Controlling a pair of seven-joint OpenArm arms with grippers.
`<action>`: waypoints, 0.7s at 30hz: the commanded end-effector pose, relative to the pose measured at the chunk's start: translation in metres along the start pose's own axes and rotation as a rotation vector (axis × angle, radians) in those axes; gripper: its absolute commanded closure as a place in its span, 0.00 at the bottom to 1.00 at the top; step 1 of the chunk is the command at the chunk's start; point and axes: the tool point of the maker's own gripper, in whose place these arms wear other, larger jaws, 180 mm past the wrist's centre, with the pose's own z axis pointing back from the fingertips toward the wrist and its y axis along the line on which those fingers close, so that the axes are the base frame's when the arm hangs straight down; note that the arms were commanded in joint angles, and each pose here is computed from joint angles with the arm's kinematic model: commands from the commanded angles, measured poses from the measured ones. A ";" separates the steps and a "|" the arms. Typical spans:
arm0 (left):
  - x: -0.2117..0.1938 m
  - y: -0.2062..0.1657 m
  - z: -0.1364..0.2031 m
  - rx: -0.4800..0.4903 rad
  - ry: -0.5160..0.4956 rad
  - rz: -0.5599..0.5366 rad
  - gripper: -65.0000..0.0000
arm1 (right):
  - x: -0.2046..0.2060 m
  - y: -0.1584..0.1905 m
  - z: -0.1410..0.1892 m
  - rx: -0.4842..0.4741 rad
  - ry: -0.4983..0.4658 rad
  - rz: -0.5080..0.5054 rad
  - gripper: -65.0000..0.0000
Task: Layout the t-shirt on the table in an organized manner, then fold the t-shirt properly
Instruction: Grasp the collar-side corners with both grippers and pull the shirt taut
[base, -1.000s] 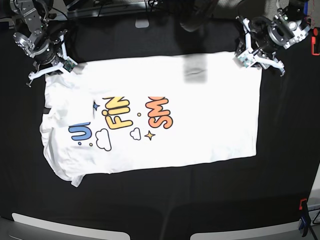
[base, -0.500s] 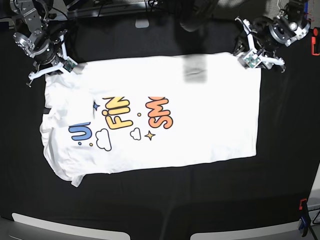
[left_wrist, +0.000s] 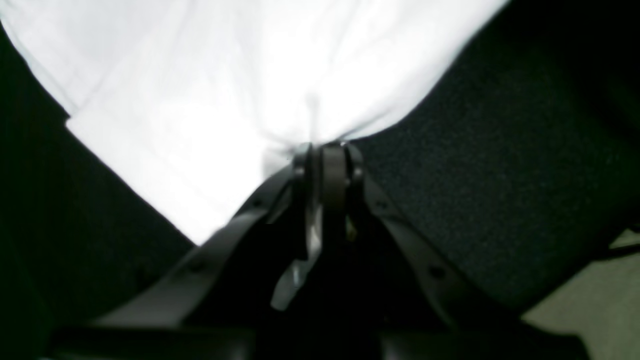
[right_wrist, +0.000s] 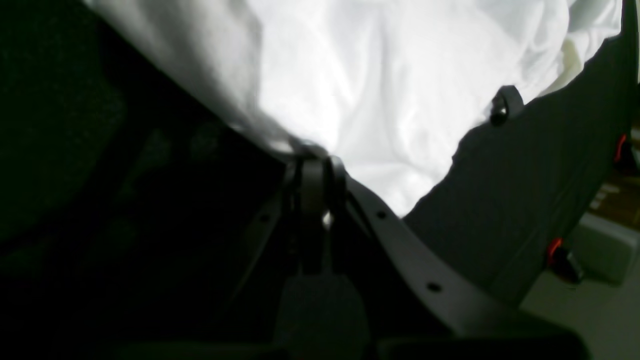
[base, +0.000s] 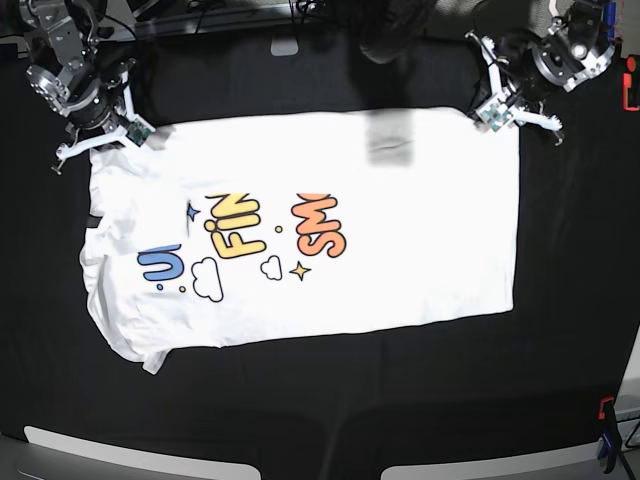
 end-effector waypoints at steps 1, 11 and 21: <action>-0.009 0.008 0.005 0.029 0.061 -0.031 1.00 | 0.007 -0.013 0.005 -0.030 -0.024 0.006 1.00; 0.012 0.025 0.038 0.123 0.053 -0.126 1.00 | 0.003 -0.007 0.026 -0.015 0.014 0.059 1.00; -0.016 0.001 0.053 0.075 0.139 -0.131 1.00 | -0.032 0.037 0.051 0.074 0.132 0.093 1.00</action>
